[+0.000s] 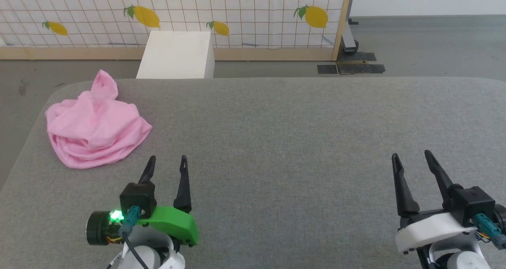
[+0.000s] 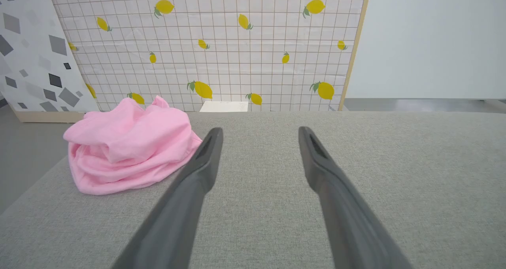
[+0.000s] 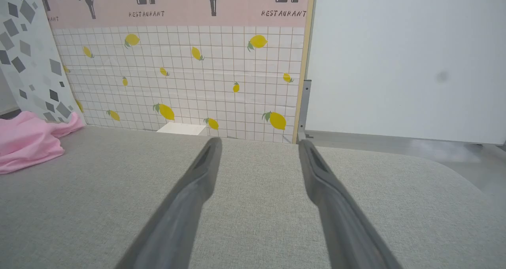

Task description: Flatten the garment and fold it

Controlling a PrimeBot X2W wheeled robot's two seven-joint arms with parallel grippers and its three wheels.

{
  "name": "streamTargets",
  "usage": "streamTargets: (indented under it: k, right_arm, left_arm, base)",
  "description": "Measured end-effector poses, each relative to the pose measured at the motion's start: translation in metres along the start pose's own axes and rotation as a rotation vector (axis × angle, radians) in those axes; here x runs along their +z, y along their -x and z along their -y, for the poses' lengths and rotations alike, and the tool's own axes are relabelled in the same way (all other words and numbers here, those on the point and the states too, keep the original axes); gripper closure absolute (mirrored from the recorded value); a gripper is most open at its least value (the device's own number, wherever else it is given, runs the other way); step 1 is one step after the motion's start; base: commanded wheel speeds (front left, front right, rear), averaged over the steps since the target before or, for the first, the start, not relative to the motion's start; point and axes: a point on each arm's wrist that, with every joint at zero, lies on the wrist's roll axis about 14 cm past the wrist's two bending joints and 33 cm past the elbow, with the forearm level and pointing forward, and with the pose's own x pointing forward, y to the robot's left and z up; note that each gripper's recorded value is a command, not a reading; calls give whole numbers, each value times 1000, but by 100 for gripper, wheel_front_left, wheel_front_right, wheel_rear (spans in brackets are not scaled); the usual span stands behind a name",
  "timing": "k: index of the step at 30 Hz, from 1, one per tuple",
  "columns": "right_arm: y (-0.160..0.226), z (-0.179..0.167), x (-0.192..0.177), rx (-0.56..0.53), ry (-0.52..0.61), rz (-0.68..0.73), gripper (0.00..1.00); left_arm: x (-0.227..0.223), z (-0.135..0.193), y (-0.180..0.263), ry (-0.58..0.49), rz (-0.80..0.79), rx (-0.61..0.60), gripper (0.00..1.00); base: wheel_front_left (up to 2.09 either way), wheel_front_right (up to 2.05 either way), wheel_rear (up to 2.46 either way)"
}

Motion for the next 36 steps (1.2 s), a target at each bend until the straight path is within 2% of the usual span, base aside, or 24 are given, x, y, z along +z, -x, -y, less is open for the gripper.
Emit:
streamTargets:
  k: [30,36]
  right_arm:
    - [-2,3,4,-11,-17,48,0]
    - [-13,-10,5,29,-21,63,0]
  left_arm:
    - [1,3,-3,7,34,2,0]
    - [4,-12,5,3,46,50,0]
  base:
    - [0,0,0]
    - [0,0,0]
